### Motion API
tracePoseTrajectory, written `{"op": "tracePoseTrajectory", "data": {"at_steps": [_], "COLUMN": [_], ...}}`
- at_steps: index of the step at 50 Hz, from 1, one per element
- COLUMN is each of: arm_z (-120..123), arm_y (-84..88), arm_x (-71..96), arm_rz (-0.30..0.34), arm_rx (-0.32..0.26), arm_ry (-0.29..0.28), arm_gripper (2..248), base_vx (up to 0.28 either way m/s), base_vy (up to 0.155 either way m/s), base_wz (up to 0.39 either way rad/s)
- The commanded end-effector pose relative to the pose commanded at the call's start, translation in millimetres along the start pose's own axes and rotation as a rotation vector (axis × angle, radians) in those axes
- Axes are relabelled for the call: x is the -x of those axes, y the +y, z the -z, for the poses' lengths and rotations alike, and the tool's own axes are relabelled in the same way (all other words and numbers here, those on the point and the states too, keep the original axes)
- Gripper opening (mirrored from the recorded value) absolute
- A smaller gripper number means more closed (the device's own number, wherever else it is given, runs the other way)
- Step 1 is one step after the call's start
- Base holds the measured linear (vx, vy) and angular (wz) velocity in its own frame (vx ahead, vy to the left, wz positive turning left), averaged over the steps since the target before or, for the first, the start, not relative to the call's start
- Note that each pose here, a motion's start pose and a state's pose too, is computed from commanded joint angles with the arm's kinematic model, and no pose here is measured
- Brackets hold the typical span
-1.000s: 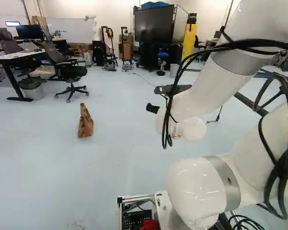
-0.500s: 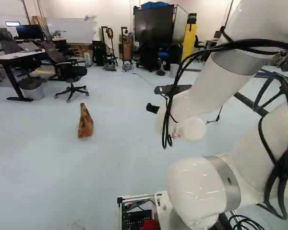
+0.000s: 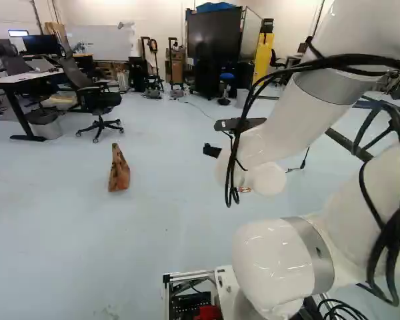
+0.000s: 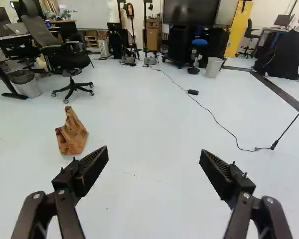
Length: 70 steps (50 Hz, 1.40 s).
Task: Pick up the grocery bag from the ground
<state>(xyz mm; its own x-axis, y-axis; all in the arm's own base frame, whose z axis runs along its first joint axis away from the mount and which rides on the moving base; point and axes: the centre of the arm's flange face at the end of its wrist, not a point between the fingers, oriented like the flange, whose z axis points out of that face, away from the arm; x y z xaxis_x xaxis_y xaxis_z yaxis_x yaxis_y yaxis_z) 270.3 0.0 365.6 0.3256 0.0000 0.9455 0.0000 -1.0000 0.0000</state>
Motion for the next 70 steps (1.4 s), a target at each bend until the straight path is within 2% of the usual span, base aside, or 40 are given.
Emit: {"op": "tracePoseTrajectory", "data": {"at_steps": [12, 29, 70], "arm_z": [0.0, 0.0, 0.0], "arm_y": [0.0, 0.0, 0.0], "arm_x": [0.0, 0.0, 0.0], "arm_rz": [0.0, 0.0, 0.0], "arm_rx": [0.0, 0.0, 0.0], "arm_ry": [0.0, 0.0, 0.0], "arm_gripper": [247, 247, 247], "base_vx": [0.1, 0.187, 0.132], "base_vy": [0.028, 0.127, 0.154], "base_wz": [-0.027, 0.011, 0.314]}}
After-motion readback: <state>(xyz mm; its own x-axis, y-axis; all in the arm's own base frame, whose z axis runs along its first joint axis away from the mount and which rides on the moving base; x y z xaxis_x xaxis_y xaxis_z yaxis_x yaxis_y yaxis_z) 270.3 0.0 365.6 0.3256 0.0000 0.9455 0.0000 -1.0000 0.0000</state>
